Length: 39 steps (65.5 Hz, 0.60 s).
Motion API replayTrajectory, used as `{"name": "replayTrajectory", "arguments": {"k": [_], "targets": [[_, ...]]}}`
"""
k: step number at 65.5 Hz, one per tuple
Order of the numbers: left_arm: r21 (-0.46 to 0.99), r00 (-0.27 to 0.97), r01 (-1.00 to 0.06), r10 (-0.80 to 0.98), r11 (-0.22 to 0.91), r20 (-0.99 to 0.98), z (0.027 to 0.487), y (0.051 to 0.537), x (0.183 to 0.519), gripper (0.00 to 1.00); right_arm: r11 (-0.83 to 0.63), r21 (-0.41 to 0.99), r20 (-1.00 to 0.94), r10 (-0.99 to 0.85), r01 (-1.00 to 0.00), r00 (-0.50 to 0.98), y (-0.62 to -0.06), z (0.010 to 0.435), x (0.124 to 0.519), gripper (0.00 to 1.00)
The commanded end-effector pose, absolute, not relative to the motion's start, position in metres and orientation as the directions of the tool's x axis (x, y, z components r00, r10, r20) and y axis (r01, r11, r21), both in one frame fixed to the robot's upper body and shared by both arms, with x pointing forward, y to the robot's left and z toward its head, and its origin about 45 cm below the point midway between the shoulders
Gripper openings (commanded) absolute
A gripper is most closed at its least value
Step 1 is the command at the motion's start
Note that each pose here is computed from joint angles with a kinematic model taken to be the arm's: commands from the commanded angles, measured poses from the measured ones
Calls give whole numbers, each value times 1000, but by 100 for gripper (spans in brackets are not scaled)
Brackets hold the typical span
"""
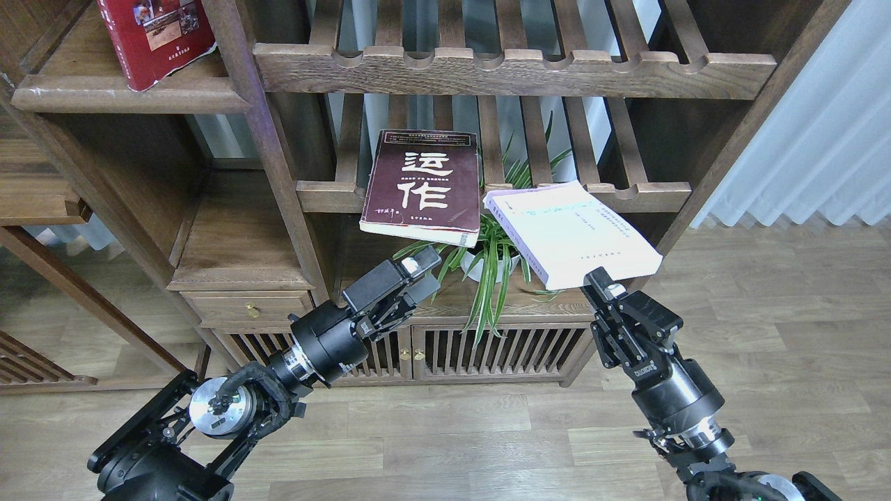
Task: Organize books on shelf
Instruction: 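Bring the left gripper to the white book and grasp its edge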
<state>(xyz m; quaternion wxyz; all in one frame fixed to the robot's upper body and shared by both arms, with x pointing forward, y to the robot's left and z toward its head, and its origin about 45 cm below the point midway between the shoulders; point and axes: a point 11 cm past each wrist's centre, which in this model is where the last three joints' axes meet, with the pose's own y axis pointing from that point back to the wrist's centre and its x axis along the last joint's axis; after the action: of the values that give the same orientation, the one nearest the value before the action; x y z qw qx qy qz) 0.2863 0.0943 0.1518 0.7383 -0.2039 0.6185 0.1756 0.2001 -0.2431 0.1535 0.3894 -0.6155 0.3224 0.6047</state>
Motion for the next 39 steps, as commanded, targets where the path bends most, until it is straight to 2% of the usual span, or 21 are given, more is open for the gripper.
{"name": "replayTrajectory", "arguments": {"k": [1,21,39], "targets": [[-86,181,-509,8,856,-984,154,94,290,95,-511,-81,-996,77,-856,49,-236,151,196,0],[-58,106,-475,-8,878,-994,149,79,282,94,-548,-64,-997,68,-834,32,-225,146,186,0],[-38,90,-457,4,889,-996,143,75,277,95,-544,-76,-996,74,-836,42,-224,149,187,0]]}}
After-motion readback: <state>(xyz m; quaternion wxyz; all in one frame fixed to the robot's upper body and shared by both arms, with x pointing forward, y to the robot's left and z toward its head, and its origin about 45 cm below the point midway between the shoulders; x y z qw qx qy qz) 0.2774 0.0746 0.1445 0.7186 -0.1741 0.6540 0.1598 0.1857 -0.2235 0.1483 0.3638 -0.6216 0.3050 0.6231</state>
